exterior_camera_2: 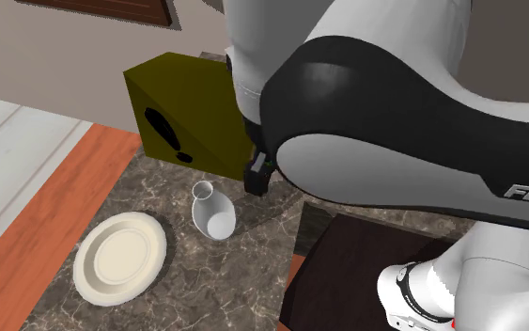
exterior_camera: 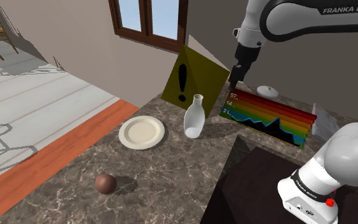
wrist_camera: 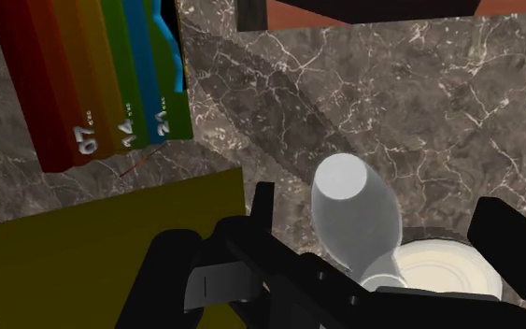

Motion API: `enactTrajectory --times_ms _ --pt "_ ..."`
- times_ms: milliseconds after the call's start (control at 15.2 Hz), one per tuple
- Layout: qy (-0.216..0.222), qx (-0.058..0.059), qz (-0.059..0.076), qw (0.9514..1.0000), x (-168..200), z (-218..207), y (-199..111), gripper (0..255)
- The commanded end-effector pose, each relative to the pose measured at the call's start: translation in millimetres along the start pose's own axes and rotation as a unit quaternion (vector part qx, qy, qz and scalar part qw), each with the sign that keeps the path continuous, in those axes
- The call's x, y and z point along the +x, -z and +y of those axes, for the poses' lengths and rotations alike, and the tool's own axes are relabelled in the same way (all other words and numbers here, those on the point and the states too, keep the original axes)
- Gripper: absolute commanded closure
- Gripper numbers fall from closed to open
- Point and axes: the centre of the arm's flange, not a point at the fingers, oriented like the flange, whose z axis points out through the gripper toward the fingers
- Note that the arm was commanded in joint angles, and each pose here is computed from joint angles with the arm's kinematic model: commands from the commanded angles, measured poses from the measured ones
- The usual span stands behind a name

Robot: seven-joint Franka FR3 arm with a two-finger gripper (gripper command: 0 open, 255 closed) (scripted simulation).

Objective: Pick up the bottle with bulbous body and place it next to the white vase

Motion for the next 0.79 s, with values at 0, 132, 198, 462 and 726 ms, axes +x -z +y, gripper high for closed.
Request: enactTrajectory --times_ms 0,132,198,462,726 --pt "0.004 0.001 0.001 1.0000 22 -12 -15 0" --pt "0.007 0.001 0.000 1.0000 42 -21 -29 0" --pt "0.009 0.001 0.000 1.0000 52 -25 -36 0" --pt "0.017 0.002 0.000 0.9999 93 -43 -65 0" --pt "0.021 0.002 0.000 0.9998 116 -53 -86 0"
